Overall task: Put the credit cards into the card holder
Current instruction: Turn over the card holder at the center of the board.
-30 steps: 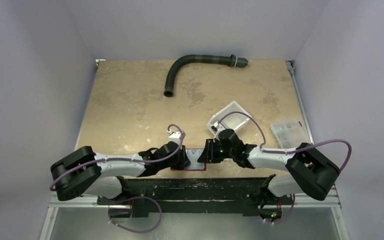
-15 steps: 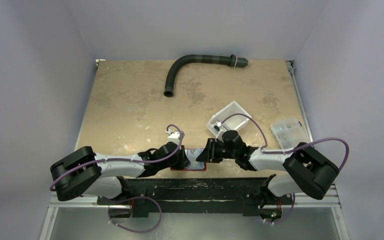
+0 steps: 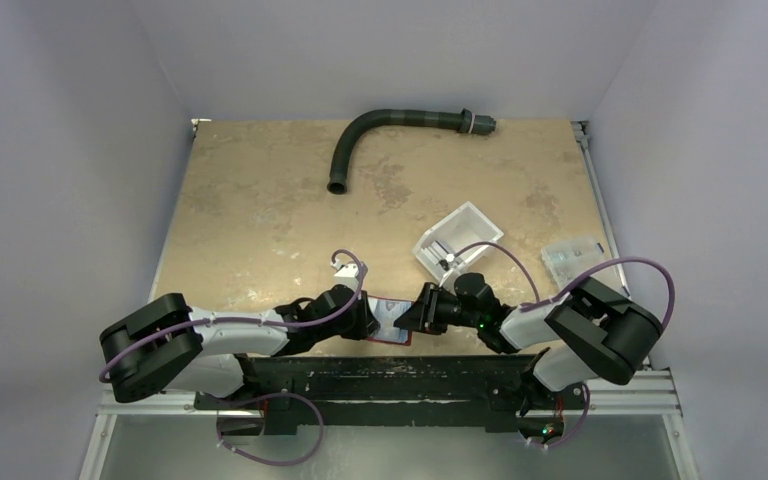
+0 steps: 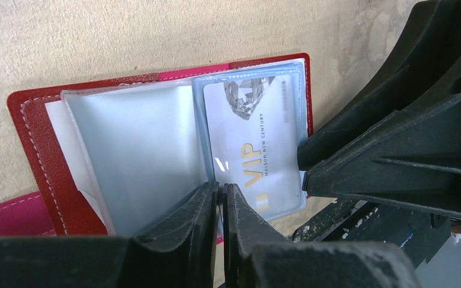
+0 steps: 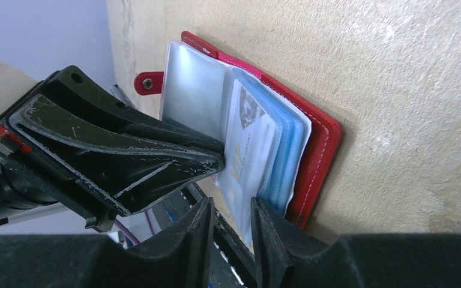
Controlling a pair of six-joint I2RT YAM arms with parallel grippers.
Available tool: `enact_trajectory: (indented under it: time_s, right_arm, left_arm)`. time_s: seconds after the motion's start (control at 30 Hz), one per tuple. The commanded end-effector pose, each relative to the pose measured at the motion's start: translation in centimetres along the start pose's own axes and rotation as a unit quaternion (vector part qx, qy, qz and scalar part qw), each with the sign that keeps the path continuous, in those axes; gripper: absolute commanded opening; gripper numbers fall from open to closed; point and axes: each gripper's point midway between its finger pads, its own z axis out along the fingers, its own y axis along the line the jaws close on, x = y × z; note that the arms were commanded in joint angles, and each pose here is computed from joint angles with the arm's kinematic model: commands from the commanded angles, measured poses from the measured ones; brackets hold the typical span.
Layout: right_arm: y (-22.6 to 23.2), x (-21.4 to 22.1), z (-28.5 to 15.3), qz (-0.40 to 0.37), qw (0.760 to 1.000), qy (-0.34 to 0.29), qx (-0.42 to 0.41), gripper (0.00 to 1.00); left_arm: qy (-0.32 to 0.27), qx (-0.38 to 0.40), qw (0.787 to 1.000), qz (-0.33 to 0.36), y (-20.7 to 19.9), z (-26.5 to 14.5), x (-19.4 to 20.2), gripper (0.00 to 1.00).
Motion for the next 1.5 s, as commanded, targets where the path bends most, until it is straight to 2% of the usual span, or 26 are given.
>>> enact_trajectory:
  time_s: [0.0,0.4,0.63,1.17,1.3,1.47]
  right_arm:
    - [5.6,-0.1,0.1,-0.027,0.995,0.017,-0.092,0.37]
    - [6.8,-0.6,0.8,-0.065,0.996,0.013,-0.058,0.37]
    - [7.4,-0.4,0.5,-0.074,0.996,0.01,-0.056,0.33]
    - [7.3,-0.5,2.5,-0.042,0.995,0.004,-0.088,0.31]
    - [6.7,-0.4,2.6,-0.042,0.996,0.005,-0.082,0.31]
    - [6.1,0.2,2.4,-0.044,0.996,0.018,-0.076,0.32]
  left_arm:
    - [0.048,-0.016,0.999,-0.004,1.6,0.1,3.0,0.11]
    - [0.047,-0.007,0.999,-0.007,1.1,0.0,2.9,0.09]
    - [0.045,-0.005,0.999,-0.007,0.8,-0.1,2.7,0.09]
    - [0.039,0.0,0.999,-0.015,0.5,-0.4,2.4,0.09]
    - [0.035,-0.006,0.999,-0.016,0.6,-1.0,2.1,0.11]
    - [0.024,-0.015,0.999,-0.017,0.5,-2.6,1.0,0.2]
